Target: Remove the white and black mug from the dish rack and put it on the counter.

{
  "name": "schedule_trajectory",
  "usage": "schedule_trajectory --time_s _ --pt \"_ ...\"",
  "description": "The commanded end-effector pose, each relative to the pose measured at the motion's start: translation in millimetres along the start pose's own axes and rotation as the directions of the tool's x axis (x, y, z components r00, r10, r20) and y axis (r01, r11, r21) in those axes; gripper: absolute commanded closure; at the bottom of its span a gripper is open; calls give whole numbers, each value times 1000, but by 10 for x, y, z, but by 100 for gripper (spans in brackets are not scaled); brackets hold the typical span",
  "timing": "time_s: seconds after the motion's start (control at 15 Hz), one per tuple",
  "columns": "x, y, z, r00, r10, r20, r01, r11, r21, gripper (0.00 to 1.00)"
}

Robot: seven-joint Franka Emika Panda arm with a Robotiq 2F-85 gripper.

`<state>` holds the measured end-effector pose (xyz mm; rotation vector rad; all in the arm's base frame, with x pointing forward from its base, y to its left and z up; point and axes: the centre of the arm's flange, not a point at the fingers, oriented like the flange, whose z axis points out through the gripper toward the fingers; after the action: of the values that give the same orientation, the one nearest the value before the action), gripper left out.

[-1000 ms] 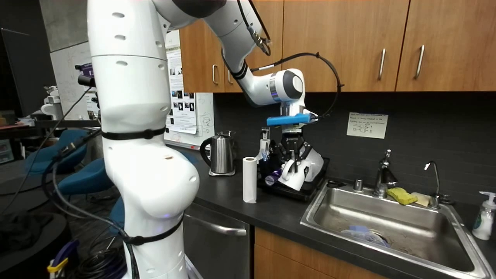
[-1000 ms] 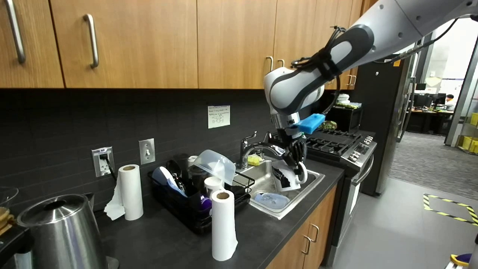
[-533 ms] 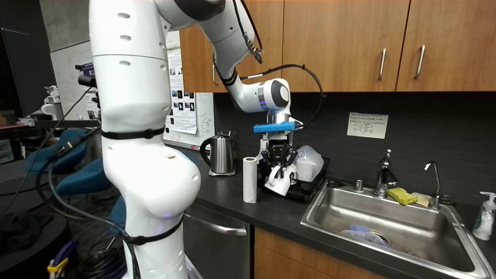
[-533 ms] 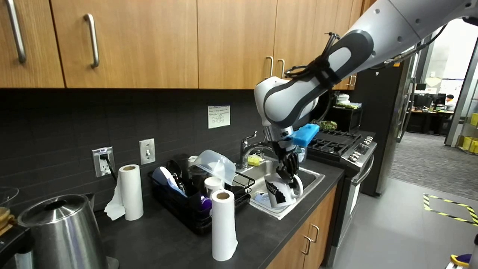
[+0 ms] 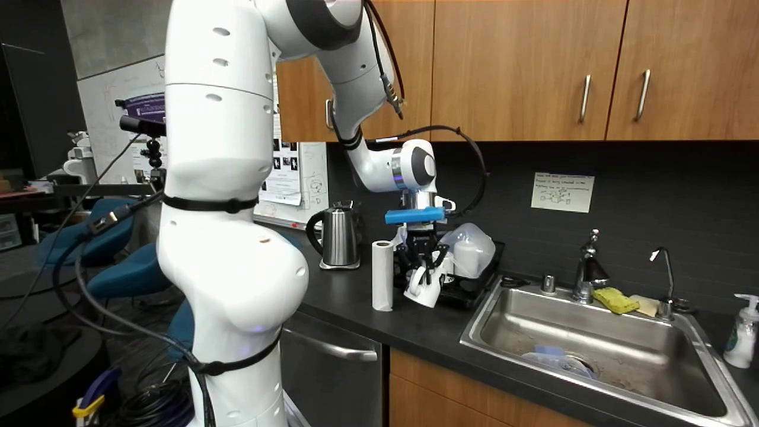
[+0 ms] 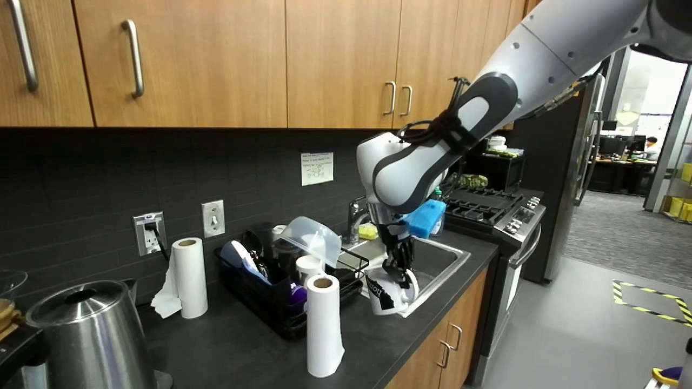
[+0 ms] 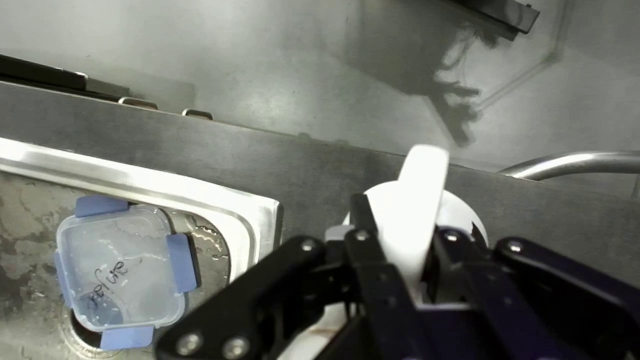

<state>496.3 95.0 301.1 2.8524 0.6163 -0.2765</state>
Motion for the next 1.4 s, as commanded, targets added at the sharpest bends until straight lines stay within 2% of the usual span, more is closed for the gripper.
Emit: schedule_trajectory --time_s 0.0,0.4,0.8,0.87,0.93,1.07,1.33 --pt "149 71 242 999 32 -33 -33 999 -13 95" --pt "252 254 584 998 58 -33 -58 998 2 95" --pt "222 306 611 997 72 -33 -72 997 1 95" --pt "216 310 599 997 74 -34 -74 997 1 56" --pt "214 315 586 996 76 -36 -76 997 1 55" --pt "210 327 543 996 80 -43 -80 997 -2 45" --pt "234 357 472 995 89 -54 -90 996 -12 18"
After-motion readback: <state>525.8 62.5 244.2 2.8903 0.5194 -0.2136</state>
